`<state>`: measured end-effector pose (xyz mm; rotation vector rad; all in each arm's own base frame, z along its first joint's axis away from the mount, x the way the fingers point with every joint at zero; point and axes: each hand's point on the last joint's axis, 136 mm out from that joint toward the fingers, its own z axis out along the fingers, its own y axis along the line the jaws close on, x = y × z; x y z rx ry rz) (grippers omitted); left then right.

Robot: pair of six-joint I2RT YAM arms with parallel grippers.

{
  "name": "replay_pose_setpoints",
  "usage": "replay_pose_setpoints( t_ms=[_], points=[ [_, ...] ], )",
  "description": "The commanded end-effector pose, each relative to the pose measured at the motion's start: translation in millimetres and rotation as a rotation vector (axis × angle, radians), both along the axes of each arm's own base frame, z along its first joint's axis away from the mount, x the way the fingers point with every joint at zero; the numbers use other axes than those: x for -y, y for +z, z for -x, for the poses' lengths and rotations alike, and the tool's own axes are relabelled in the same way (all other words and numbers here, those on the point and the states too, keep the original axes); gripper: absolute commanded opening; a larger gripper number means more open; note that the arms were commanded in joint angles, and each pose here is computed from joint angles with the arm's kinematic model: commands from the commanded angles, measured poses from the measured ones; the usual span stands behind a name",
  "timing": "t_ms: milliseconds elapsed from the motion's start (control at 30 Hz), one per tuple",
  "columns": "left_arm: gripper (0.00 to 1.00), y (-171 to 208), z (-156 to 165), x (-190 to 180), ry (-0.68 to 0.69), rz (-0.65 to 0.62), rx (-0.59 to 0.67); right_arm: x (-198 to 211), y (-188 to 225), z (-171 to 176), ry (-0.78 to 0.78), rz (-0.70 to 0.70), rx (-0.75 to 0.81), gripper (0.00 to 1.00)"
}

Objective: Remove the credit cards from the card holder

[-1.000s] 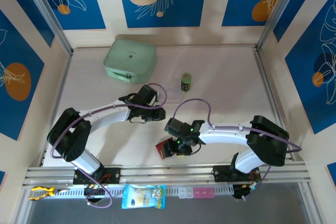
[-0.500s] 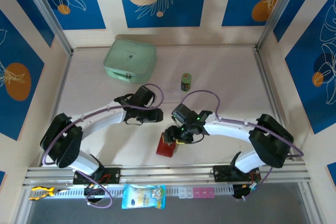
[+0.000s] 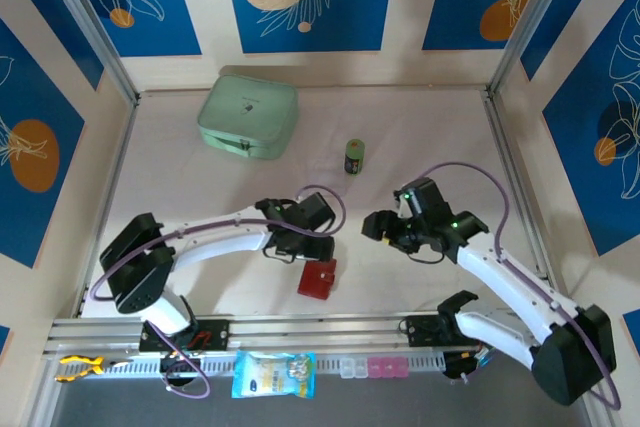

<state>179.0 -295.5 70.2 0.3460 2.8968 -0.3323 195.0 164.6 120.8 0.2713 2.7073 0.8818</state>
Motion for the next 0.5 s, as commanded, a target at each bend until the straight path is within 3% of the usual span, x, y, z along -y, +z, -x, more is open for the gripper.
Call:
replay_pose_setpoints(
  t_ms=[0, 233, 467],
  points=[
    [0.81, -3.0, 7.3, 2.7, 0.022, -0.083, 0.002, 12.0, -3.5, 15.0, 0.028, -0.01, -0.038, 0.67],
    [0.9, -16.7, 21.6, 14.3, 0.001, -0.152, -0.028, 18.5, 0.5, 12.9, 0.018, -0.034, -0.03, 0.66],
    [0.92, -31.1, 37.3, 15.4, -0.001, -0.175, -0.071, 19.3, -0.6, 12.0, 0.019, -0.039, -0.026, 0.67]
  ],
)
